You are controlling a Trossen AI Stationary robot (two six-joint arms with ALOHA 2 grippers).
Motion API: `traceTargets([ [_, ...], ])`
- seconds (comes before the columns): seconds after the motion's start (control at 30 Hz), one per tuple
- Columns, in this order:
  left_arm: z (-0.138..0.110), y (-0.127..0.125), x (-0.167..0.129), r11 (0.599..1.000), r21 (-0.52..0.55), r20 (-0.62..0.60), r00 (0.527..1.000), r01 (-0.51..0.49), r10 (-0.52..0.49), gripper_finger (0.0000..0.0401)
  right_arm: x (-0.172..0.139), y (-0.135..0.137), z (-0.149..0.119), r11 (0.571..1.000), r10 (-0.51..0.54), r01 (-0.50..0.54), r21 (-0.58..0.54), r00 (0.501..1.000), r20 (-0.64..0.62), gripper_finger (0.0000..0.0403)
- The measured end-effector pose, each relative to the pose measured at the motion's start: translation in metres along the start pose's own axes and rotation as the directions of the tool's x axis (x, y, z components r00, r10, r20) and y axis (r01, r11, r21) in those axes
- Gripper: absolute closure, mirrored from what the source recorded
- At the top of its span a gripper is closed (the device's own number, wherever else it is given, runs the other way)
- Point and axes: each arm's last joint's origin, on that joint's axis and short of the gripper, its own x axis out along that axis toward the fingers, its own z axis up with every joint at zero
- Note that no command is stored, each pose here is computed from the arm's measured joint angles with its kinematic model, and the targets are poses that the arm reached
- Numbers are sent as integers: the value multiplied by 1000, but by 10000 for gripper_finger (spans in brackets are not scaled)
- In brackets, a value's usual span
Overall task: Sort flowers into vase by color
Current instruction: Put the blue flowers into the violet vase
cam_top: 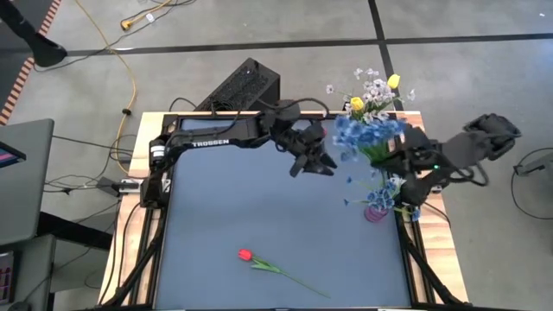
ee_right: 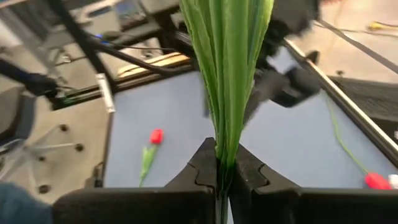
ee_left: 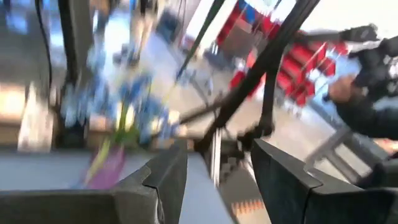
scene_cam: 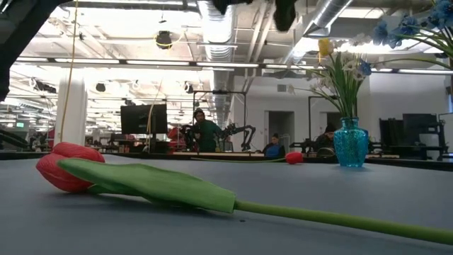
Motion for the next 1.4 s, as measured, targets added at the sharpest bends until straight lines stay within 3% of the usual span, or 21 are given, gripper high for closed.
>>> traceTargets([
  [0.13,-14,7,-2,997,-35,-115,991,-67,63,234,-12,4,-12,998,61,-61,-33,998,4,364],
  [0.23,-23,7,0,989,-37,-171,976,-144,136,234,-15,4,-34,997,61,-62,-46,998,-14,364],
  [0.37,-33,2,6,976,-8,-220,952,-219,211,234,-13,6,-67,995,65,-61,-78,996,54,364],
  [0.53,-42,-4,12,965,10,-268,929,-263,256,234,-16,14,-97,982,147,-123,-140,974,174,364],
  [0.87,-53,-11,18,945,38,-332,887,-326,320,234,-24,17,-144,958,260,-215,-188,930,260,364],
  [1.1,-56,-17,23,931,49,-328,874,-363,358,234,-18,15,-166,939,271,-195,-282,926,263,364],
  [1.4,-60,-23,29,911,54,-327,855,-408,402,234,-16,2,-166,902,273,-157,-402,929,250,364],
])
